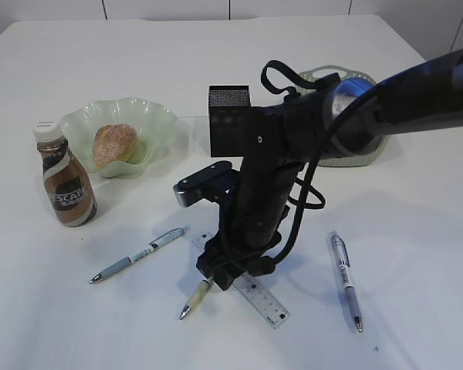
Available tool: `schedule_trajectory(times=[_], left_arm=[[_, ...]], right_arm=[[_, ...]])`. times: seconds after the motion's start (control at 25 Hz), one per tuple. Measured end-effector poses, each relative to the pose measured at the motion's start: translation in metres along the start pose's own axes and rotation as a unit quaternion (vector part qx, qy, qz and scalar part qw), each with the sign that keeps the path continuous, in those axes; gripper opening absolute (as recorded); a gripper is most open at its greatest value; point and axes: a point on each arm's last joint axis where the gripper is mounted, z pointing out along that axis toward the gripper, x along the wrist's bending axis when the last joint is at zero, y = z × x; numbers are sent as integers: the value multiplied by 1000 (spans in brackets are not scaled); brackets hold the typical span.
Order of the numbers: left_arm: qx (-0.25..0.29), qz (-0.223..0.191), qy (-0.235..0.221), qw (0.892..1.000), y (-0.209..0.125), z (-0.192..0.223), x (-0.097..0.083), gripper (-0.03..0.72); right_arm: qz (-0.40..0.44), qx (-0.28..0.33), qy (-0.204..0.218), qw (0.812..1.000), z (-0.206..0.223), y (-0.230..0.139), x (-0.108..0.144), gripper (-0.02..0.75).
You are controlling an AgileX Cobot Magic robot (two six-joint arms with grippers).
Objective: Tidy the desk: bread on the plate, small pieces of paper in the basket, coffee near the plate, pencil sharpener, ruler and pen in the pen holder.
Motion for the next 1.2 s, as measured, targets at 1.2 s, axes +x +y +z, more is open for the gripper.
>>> schedule_trajectory(times=[1.2], left_arm=[[0, 1, 2, 1000, 0, 0, 0, 412]], right_arm=[[0, 16, 6, 1000, 2, -1, 1, 312]])
